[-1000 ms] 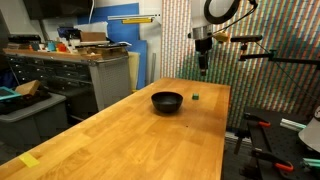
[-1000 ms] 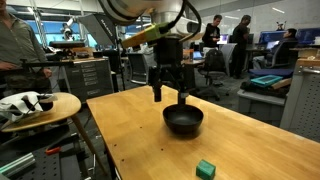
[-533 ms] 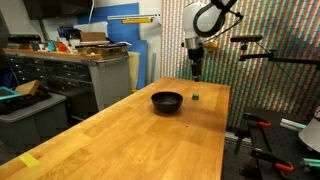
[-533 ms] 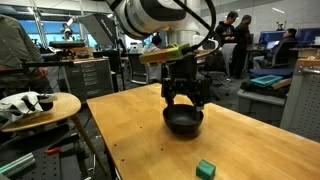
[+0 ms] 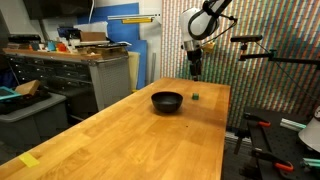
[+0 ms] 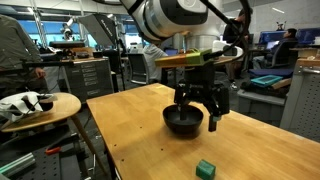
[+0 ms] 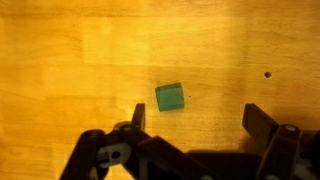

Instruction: Place the green block in the bowl

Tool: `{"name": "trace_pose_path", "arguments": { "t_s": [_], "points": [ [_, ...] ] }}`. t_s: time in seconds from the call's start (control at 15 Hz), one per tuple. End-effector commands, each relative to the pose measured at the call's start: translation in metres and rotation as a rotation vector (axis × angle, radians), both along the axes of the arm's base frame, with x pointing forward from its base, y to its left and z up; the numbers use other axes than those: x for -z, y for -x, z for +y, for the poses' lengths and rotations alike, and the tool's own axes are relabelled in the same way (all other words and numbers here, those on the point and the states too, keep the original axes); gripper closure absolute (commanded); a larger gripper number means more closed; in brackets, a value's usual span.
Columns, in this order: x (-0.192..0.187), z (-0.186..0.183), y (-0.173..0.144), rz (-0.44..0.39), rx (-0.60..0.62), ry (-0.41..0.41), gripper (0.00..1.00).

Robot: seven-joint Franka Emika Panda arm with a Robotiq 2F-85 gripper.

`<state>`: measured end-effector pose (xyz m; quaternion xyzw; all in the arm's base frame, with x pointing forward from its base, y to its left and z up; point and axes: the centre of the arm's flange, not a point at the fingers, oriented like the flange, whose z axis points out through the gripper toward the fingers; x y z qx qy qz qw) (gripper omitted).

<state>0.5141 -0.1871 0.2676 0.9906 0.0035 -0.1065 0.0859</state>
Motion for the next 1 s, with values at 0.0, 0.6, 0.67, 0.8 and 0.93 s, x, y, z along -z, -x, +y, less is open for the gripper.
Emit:
{"name": "trace_pose_path", "arguments": {
  "t_s": [0.0,0.6,0.67,0.8,0.93],
  "points": [
    [0.0,0.0,0.0,0.001,0.0,0.0,0.0],
    [0.03,0.012,-0.002,-0.004,-0.068,0.051,0.0],
    [0.037,0.014,-0.004,0.003,-0.088,0.048,0.0],
    [0.05,0.014,-0.007,0.006,-0.111,0.054,0.0],
    [0.063,0.012,-0.01,0.023,-0.127,0.047,0.0]
  ]
}}
